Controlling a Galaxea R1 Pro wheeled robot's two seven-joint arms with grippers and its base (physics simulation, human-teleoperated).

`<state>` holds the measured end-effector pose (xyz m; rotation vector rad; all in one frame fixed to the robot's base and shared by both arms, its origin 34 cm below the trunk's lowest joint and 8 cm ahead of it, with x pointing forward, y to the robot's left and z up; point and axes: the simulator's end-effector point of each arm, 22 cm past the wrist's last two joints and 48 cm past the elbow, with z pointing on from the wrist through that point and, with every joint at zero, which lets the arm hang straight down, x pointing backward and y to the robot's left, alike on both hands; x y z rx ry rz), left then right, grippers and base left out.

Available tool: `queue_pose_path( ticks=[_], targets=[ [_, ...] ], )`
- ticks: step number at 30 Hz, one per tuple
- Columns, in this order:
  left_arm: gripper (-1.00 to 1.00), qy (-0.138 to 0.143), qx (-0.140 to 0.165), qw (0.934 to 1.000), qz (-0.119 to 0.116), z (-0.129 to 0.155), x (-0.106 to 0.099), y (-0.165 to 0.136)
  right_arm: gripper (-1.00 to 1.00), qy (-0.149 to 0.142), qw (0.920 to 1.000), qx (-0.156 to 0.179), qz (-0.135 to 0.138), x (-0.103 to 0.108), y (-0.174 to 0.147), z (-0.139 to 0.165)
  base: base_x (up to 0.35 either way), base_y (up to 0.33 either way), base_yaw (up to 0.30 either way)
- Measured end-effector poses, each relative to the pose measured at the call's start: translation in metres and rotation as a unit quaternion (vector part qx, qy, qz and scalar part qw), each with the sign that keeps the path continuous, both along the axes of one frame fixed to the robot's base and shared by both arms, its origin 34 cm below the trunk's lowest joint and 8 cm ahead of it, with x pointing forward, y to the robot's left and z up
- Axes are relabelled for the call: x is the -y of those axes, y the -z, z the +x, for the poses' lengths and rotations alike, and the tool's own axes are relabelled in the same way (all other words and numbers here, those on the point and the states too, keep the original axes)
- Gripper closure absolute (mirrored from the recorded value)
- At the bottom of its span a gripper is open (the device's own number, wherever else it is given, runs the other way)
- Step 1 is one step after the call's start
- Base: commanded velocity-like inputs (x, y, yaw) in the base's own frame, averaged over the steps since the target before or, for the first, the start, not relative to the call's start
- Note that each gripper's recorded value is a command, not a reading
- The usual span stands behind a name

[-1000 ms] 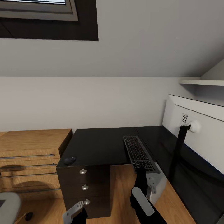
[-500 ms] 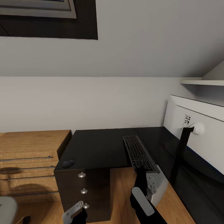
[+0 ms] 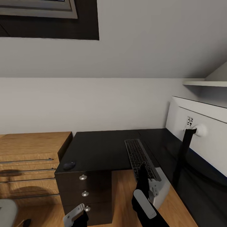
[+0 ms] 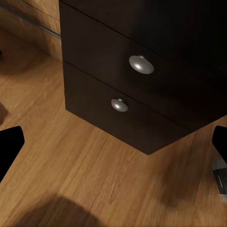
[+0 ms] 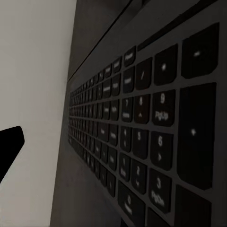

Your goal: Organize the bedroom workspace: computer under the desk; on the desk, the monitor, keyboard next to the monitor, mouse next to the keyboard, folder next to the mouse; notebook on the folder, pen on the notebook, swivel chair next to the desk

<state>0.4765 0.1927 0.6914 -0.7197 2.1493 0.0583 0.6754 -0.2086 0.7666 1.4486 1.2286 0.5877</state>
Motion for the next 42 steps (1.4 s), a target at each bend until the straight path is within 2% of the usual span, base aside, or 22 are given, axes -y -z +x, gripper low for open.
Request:
queue_pose_path(
  ticks=[8,29,42],
  targets=[
    [-1.0,0.001,0.0,1.0,0.001,0.0001,-0.0009,0.0004,-1.0,-0.001,1.0,0.0,0.0,-0.0005,0.0,0.0003,-0.049,0.0,0.0],
    [-1.0,0.002,-0.001,1.0,0.002,0.0,-0.0006,0.0009,-1.0,-0.002,1.0,0.002,-0.001,-0.0011,-0.0009,0.0009,-0.288,0.0,0.0],
    [-1.0,0.002,-0.001,1.0,0.001,0.0,0.0,0.001,-1.0,-0.014,0.9999,0.005,-0.006,-0.0096,-0.003,0.0016,-0.223,0.0,0.0]
  ],
)
